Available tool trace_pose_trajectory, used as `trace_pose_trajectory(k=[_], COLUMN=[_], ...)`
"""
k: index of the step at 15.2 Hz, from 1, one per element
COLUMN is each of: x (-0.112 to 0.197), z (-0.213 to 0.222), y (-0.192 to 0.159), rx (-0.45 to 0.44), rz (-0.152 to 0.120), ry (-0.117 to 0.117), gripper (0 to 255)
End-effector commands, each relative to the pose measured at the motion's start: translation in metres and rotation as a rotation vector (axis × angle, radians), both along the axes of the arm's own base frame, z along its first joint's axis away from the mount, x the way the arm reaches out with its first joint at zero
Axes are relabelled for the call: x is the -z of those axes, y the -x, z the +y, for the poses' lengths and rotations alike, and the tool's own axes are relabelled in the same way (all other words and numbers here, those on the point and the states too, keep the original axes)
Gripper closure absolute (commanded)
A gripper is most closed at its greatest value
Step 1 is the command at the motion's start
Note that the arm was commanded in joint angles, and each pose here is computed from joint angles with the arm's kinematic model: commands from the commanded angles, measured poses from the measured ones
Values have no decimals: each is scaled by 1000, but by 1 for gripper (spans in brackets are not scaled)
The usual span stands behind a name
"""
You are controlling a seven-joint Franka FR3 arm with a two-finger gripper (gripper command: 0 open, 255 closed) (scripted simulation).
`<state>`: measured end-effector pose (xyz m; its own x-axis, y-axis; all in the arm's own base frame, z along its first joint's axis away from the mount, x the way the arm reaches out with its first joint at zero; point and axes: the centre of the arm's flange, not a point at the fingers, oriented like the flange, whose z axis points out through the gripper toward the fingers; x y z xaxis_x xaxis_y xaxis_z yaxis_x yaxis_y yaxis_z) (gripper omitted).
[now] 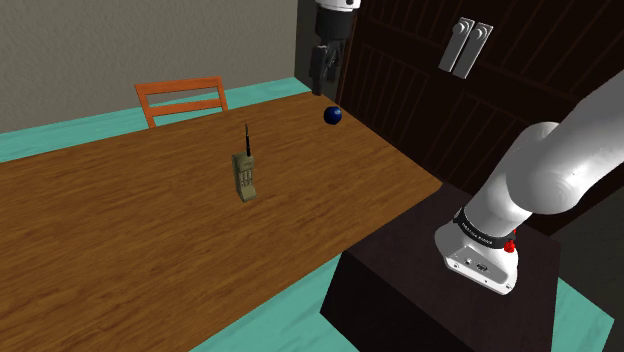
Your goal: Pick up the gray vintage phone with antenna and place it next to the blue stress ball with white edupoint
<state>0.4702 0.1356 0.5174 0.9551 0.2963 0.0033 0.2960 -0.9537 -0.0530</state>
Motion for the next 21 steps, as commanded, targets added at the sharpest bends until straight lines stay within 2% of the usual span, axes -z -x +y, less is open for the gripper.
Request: trace_pose_trajectory(k=[1, 10, 18, 21], x=[16, 82, 145, 160], z=[20, 106, 188, 194], y=[-16, -81, -125, -125], rx=[-28, -148, -255, -262], rz=[20, 106, 182, 187], ry=[-1, -4, -7, -7], gripper=[0, 0, 0, 0])
